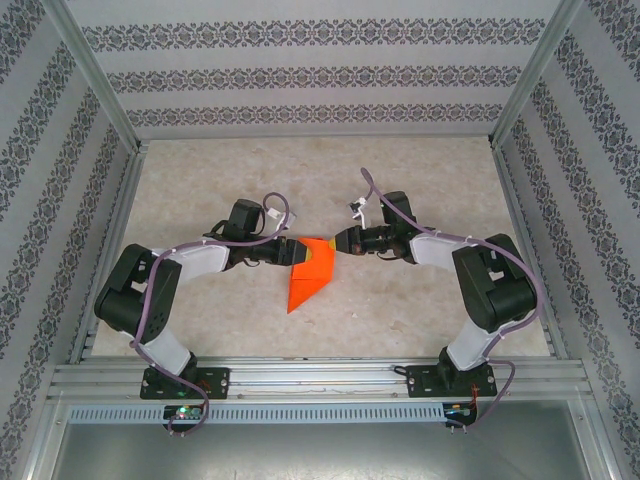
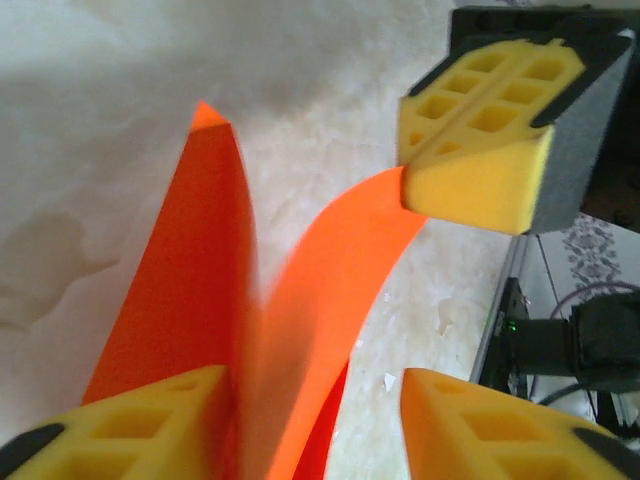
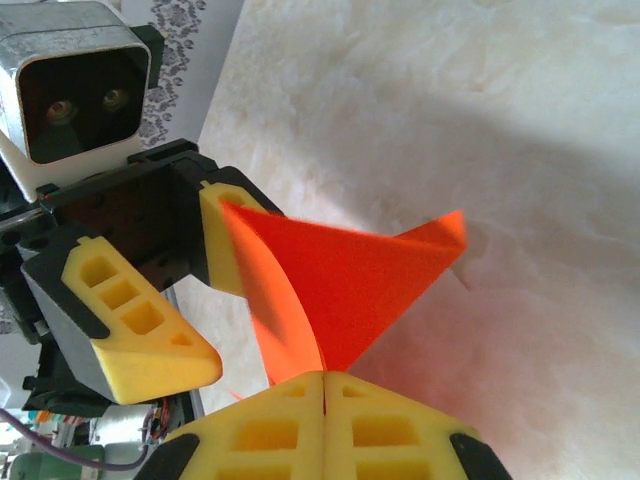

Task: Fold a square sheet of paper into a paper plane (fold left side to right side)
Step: Rotate the paper at the center of the table, then fold the wing for the fifth time at the center of the table.

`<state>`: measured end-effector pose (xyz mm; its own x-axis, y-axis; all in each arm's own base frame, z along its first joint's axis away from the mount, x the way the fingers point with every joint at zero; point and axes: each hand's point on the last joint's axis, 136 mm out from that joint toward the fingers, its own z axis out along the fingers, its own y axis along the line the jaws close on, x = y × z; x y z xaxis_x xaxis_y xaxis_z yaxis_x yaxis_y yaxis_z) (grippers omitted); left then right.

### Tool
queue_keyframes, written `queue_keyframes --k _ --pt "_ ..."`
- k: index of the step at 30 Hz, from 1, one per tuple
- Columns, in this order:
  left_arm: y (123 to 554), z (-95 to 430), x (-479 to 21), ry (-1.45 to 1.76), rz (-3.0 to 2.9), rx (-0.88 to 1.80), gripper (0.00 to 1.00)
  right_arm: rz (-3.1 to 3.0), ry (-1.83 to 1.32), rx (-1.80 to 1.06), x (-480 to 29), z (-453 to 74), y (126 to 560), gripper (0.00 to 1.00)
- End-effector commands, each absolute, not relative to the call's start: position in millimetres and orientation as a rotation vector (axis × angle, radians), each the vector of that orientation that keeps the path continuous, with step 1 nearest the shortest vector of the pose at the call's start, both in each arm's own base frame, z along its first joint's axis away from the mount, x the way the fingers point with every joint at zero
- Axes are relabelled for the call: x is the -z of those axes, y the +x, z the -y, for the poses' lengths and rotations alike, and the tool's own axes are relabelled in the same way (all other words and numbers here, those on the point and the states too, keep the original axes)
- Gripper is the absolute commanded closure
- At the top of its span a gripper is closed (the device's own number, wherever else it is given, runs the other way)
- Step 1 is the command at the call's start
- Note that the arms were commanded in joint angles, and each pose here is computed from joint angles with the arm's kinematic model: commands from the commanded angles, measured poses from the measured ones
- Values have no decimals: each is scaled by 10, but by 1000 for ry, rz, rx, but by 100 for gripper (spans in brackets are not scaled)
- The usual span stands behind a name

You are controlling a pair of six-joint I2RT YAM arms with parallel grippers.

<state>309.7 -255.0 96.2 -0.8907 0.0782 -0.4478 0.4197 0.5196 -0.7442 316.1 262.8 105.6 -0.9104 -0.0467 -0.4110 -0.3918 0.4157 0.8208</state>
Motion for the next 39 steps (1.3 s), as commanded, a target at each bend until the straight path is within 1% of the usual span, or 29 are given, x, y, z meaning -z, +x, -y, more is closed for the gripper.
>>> queue_keyframes --k 1,4,8,13,18,23,29,31,35,39 --pt "3115 2403 -962 406 -2419 1174 45 -2393 -328 -1433 -975 -2576 3278 100" --pt "3147 2270 -1026 397 -2413 1041 42 -2452 -280 -1385 -911 -2534 3308 100" --pt "3138 2050 -1155 411 -2403 838 42 -2534 -212 -1323 -904 -2447 3345 100" --pt "2961 1961 -1378 527 -2375 659 42 -2678 -85 -1249 -892 -2254 3394 100" --pt "2692 2179 -1395 753 -2382 510 42 -2770 49 -1243 -884 -2078 3486 100" --pt "2539 2537 -1251 960 -2380 321 42 -2817 152 -1244 -828 -1981 3569 100" --pt "2512 3022 -1021 1100 -2349 117 39 -2836 207 -1251 -765 -1969 3596 100" --pt "2548 3149 -966 1131 -2324 5 38 -2840 219 -1250 -748 -1962 3604 100" --pt "2605 3280 -785 1187 -2312 -193 37 -2838 231 -1248 -741 -1954 3618 100" --pt "2661 3288 -649 1225 -2297 -372 36 -2837 236 -1254 -729 -1956 3631 100"
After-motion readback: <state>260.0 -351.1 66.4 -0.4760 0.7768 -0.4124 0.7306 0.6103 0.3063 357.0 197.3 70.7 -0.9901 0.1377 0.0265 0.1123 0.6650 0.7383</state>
